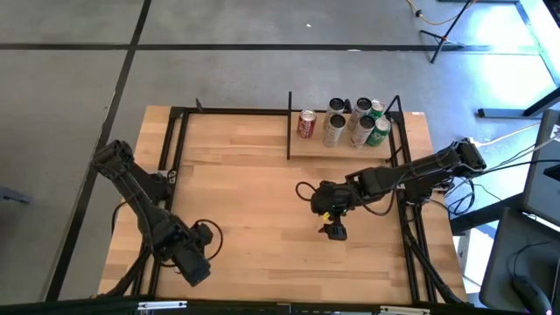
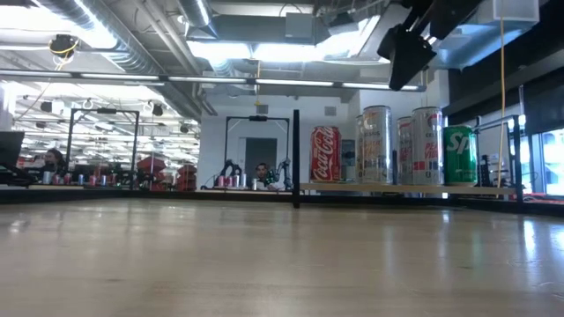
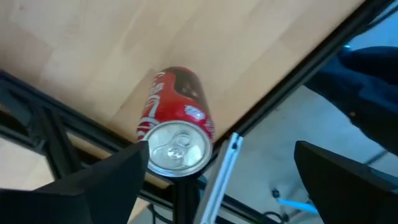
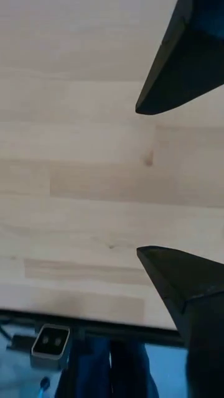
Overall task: Place canned beverage on shelf
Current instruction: Put the red soda can on the shelf aligned with the other red soda can
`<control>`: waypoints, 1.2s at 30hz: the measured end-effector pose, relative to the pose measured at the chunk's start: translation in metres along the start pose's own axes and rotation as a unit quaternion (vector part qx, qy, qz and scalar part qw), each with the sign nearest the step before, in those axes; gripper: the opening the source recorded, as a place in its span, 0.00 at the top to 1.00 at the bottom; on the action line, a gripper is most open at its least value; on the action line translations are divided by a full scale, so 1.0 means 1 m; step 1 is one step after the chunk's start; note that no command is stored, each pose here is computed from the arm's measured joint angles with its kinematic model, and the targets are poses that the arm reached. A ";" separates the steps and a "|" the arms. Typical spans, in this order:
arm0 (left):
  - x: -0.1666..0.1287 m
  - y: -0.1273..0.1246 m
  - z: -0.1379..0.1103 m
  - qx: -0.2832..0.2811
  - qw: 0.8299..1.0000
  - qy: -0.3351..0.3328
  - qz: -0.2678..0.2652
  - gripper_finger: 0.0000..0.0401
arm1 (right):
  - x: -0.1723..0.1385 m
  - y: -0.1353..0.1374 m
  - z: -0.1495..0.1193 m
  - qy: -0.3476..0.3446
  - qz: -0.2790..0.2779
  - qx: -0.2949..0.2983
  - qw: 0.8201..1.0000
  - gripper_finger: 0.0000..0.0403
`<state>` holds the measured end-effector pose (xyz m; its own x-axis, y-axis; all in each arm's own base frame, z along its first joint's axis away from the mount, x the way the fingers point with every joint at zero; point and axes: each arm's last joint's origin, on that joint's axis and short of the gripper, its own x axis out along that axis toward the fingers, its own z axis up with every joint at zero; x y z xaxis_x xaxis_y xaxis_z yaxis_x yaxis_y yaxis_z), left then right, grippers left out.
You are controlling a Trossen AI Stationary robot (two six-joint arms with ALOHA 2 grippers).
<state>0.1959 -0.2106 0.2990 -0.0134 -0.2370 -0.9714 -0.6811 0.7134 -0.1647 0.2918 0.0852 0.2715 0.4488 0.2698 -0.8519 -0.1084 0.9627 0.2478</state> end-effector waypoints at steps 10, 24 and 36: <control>0.014 0.003 -0.019 0.001 0.998 0.023 0.065 0.01 | 0.000 -0.002 0.000 0.001 -0.014 -0.016 1.000 0.14; 0.044 0.011 -0.025 -0.027 0.996 0.023 0.079 0.01 | 0.000 -0.001 0.000 -0.001 -0.013 -0.013 1.000 0.14; 0.074 0.013 -0.022 -0.058 0.997 0.039 0.044 0.07 | 0.000 0.000 0.003 -0.018 -0.007 -0.013 1.000 0.14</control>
<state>0.1705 -0.2334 0.2283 -0.1313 -0.2312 -0.9640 -0.7543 0.6543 -0.0542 0.2947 0.0848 0.2730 0.4818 0.2563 -0.8379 -0.1255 0.9666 0.2235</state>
